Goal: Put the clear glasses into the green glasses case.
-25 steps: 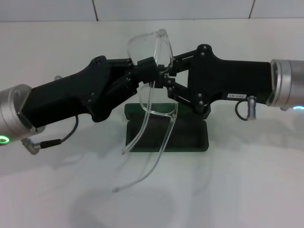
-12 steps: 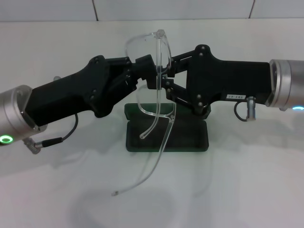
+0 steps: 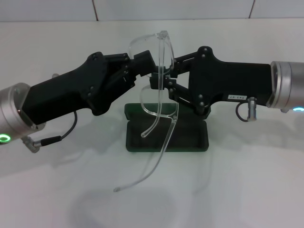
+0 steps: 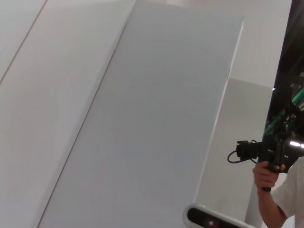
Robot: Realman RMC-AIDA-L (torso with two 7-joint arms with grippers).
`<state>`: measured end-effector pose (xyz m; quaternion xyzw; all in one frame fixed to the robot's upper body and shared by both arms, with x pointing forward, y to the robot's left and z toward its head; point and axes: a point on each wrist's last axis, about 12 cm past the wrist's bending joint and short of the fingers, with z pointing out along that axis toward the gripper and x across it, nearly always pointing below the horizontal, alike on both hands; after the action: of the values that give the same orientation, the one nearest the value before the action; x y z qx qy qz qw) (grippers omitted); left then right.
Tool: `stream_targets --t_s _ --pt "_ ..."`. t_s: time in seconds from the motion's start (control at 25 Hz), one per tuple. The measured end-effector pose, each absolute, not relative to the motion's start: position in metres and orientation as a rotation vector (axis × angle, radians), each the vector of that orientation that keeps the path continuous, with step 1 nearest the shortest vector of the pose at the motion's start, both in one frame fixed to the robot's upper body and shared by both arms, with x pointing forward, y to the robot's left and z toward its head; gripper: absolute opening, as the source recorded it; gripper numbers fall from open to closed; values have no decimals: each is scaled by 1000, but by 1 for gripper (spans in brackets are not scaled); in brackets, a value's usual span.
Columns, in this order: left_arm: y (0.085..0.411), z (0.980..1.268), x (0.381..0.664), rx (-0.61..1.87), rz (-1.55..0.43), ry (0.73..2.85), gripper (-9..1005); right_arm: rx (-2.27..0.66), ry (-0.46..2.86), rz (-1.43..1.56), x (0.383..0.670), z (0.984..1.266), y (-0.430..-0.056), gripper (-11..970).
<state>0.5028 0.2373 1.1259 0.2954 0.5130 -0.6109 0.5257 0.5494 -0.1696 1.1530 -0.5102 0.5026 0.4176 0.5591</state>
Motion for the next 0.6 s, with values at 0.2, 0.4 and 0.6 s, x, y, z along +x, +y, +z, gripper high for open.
stream_targets --t_s 0.2,0.4,0.6 --pt "236 1126 501 713 -1474 1221 36 -1207 1188 973 552 1154 -167 115" --pt "232 1126 503 723 -1478 1222 36 -1230 1169 973 556 1159 -159 115" --pt "233 1125 503 721 -1475 1227 36 -1247 1151 984 557 1162 -152 115"
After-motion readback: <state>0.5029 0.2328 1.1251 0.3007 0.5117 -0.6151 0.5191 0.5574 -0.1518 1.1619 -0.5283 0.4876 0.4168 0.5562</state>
